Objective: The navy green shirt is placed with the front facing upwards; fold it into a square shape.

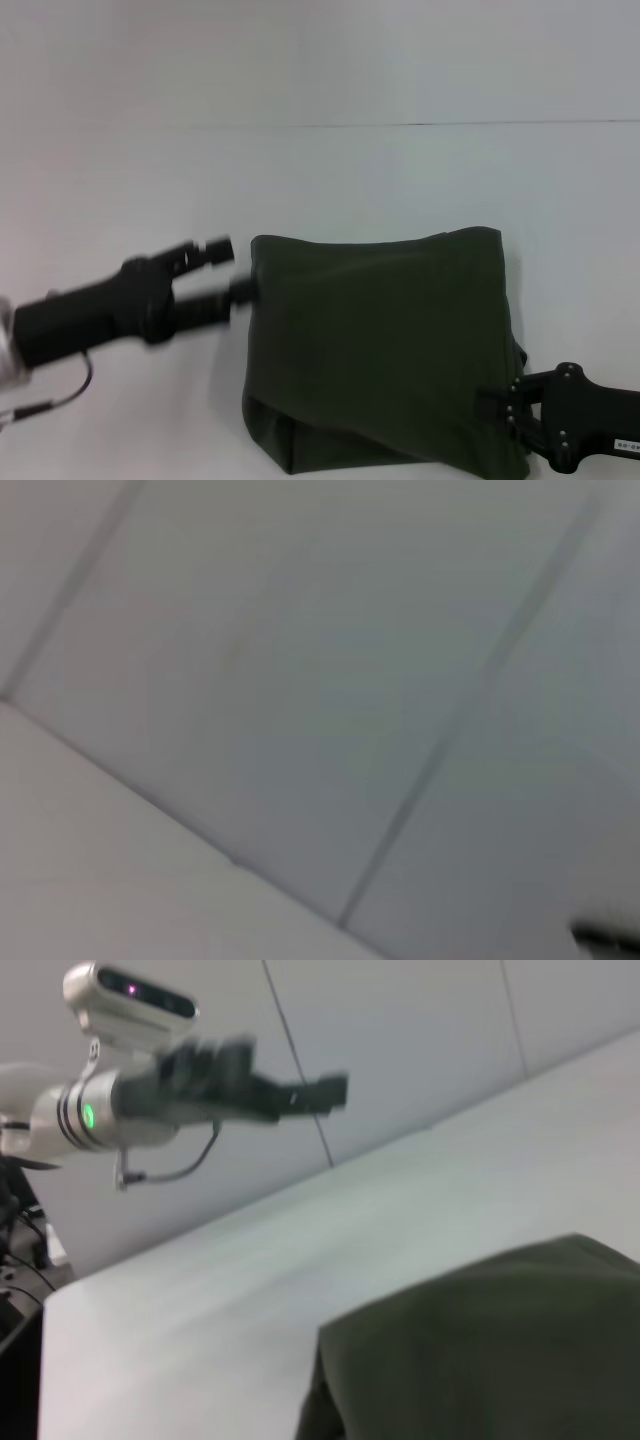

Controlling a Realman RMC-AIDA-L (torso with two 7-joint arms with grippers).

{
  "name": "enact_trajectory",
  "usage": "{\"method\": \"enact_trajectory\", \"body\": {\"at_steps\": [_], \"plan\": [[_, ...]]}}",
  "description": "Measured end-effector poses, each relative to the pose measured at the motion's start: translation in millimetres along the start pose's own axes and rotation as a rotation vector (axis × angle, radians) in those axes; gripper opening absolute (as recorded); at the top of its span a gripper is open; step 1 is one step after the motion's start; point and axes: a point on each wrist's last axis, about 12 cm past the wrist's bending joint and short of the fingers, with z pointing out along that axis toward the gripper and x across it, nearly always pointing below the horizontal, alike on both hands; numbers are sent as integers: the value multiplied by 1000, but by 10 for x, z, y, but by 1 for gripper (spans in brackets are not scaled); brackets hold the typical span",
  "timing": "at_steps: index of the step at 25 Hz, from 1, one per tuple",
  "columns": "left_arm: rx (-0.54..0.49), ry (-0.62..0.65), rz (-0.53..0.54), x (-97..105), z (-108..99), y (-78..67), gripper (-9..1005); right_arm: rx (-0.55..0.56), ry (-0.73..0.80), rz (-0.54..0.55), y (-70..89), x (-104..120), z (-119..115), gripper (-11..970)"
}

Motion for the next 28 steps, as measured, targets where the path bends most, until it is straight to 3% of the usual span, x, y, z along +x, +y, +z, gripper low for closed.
{"method": "enact_trajectory", "body": {"at_steps": [3, 7, 9, 14, 19, 28], "plan": [[23, 53, 133, 121, -152, -112, 903, -24, -19, -11, 26, -34, -4, 65], [-23, 42, 343, 406, -356, -267, 904, -43, -23, -6, 68, -19, 36, 162], [-50, 42, 390, 526, -442, -324, 905, -44, -21, -2, 101, 25, 36, 236], [-82, 84, 327, 699, -595, -396, 907, -15, -22, -40, 240, 238, -13, 409], [-81, 147, 328, 823, -624, -415, 909, 55, 7, -47, 303, 441, -53, 565], [-47, 188, 340, 826, -559, -381, 911, 116, -5, -99, 357, 551, -142, 875]]}}
